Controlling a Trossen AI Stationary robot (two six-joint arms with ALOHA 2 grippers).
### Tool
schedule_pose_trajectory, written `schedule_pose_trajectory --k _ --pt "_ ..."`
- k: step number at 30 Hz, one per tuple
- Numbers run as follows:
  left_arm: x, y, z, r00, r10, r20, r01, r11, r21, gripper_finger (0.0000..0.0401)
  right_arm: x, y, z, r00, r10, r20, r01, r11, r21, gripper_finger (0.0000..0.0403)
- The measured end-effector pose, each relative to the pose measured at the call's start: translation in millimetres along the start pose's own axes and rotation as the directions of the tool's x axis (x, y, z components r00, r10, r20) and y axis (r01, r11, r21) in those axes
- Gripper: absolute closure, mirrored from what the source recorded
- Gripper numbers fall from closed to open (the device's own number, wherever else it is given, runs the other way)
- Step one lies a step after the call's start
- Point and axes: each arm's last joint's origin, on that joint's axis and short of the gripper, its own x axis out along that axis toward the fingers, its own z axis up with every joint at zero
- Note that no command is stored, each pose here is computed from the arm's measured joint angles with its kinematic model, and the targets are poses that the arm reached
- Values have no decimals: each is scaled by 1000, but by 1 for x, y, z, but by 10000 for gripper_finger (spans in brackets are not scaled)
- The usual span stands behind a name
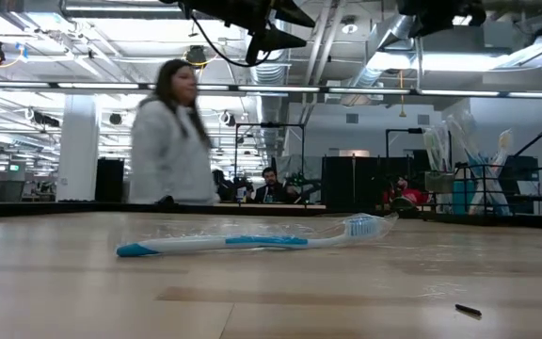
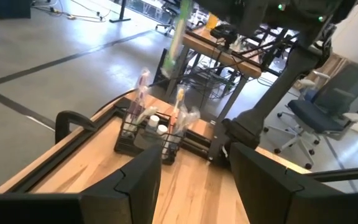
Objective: Pick & Place toothbrushing station
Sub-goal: Put the green toothbrush in the left section of wire organizer
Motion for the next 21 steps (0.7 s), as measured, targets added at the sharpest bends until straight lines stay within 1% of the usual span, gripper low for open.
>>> schedule_pose_trajectory --k 1,2,4,6,9,15,21 --pt "0 0 0 1000 0 -1 0 1000 0 215 0 -2 -2 1000 8 16 -8 1000 6 389" --pt "0 0 0 1000 -1 -1 1 1000 0 215 1 -2 -8 1000 9 5 -9 1000 -3 389" --pt "0 0 0 1000 -1 -1 1 1000 1 215 8 -3 -15 1000 -22 -9 22 1000 0 389" --pt "0 0 0 1000 0 -2 0 1000 0 215 13 -5 -26 998 -48 -43 47 999 -26 389" --pt "0 0 0 1000 0 -3 0 1000 1 215 17 -8 -34 996 -77 -53 77 997 -1 389" --pt "0 0 -1 1000 2 -6 -2 1000 0 215 23 -7 -53 991 -100 -94 100 995 -6 388" --pt "0 0 -1 1000 7 -4 -7 1000 0 215 28 -8 -67 981 -175 -85 174 985 -17 389"
